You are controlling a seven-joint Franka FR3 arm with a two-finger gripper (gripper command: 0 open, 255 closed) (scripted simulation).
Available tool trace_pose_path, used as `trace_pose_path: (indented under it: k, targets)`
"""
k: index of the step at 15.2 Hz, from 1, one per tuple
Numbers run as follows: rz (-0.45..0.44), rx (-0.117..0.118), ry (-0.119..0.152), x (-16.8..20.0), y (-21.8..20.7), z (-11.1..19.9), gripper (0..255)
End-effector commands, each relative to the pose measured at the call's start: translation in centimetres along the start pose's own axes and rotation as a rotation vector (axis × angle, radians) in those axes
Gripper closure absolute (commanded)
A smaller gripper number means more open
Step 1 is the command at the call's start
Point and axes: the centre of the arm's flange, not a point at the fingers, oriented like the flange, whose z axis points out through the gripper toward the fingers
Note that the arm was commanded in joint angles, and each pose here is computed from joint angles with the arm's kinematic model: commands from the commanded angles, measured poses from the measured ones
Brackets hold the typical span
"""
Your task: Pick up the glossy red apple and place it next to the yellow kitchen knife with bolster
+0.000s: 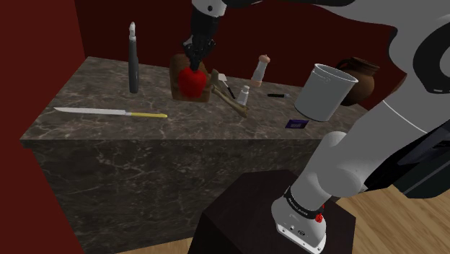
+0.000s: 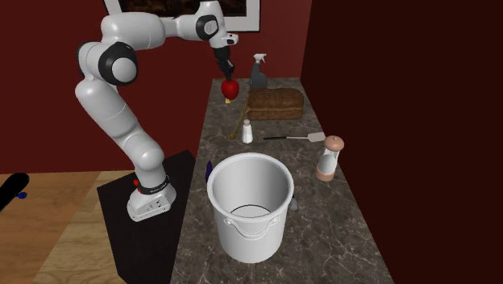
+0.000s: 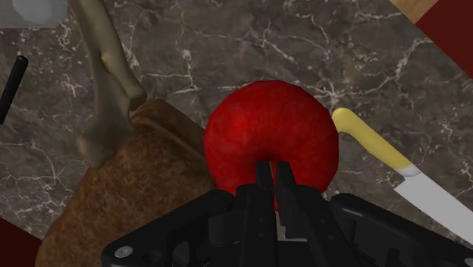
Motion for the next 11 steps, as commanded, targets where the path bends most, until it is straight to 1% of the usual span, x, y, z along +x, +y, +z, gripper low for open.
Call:
trace_pose_path:
  k: [1,11]
  targets:
    - [0.000,0.000,0.001,-0.2,-0.1,1.1,255]
    - [0.000,0.000,0.001,-1.0,-0.5,6.3,255]
